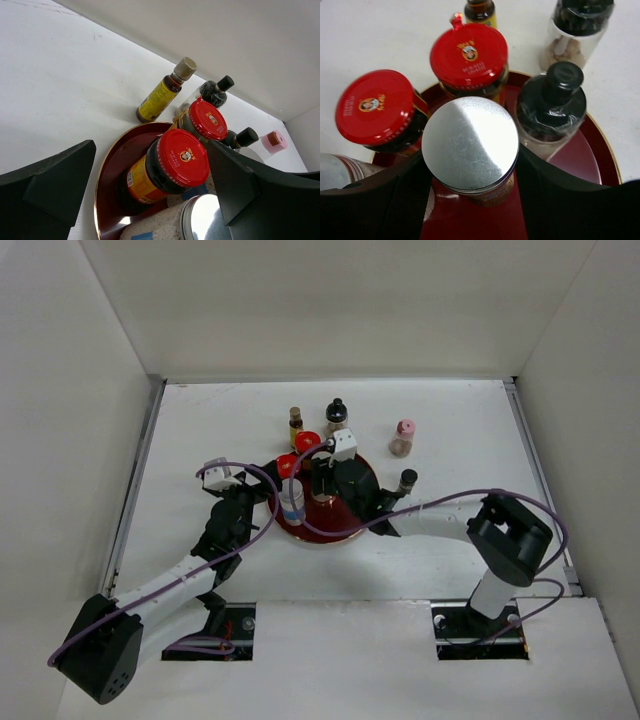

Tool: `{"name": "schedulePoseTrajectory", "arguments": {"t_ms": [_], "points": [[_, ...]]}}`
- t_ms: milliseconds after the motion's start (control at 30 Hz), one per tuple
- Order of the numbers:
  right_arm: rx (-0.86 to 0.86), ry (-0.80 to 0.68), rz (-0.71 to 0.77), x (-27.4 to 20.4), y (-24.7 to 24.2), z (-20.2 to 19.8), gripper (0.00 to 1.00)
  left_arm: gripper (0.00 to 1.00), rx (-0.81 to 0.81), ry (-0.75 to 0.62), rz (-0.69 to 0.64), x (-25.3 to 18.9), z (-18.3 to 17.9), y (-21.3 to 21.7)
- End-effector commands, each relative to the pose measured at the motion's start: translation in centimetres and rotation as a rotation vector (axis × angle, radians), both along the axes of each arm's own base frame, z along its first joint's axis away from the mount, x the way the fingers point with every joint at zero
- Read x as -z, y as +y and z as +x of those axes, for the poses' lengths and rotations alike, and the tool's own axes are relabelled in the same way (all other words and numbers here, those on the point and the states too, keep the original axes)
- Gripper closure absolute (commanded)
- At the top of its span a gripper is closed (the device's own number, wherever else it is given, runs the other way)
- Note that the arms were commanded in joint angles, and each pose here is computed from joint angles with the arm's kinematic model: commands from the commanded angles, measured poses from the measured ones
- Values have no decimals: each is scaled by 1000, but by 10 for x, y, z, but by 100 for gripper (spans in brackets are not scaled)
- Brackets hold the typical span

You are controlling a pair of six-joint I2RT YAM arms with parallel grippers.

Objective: Organize the condiment bottles

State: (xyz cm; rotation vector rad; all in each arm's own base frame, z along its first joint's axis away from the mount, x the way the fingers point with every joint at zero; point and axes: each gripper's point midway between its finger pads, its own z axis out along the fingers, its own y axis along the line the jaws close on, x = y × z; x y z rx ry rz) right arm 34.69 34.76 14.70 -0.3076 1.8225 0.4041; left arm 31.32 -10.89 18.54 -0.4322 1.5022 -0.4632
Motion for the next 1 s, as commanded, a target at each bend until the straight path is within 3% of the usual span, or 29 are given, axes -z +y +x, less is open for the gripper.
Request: {"name": "schedulePoseTrajectory", "arguments": {"t_ms": [0,100,367,533,667,767,867,967], "points": [[-6,-148,169,-68,26,12,42,3,5,-35,-32,-8,0,0],[-13,-143,183,-68,30,9,39,3,2,-29,-30,-6,2,0],[-4,-132,164,-59,24,2,18,3,-5,-32,-33,-6,1,3],[-16,-165,217,-92,13,-8,16,4,-6,-29,-32,-6,2,2],[-52,-185,296,-124,5,-18,26,4,-13,-33,-34,-7,2,4],[-96,-150,350,-137,-2,-7,49,4,-13,-33,-34,-7,1,5],[-50,-101,338,-140,-17,22,64,4,-21,-32,-34,-6,2,6],[49,-86,307,-136,-40,65,60,4,-21,-34,-35,-7,1,6]]}}
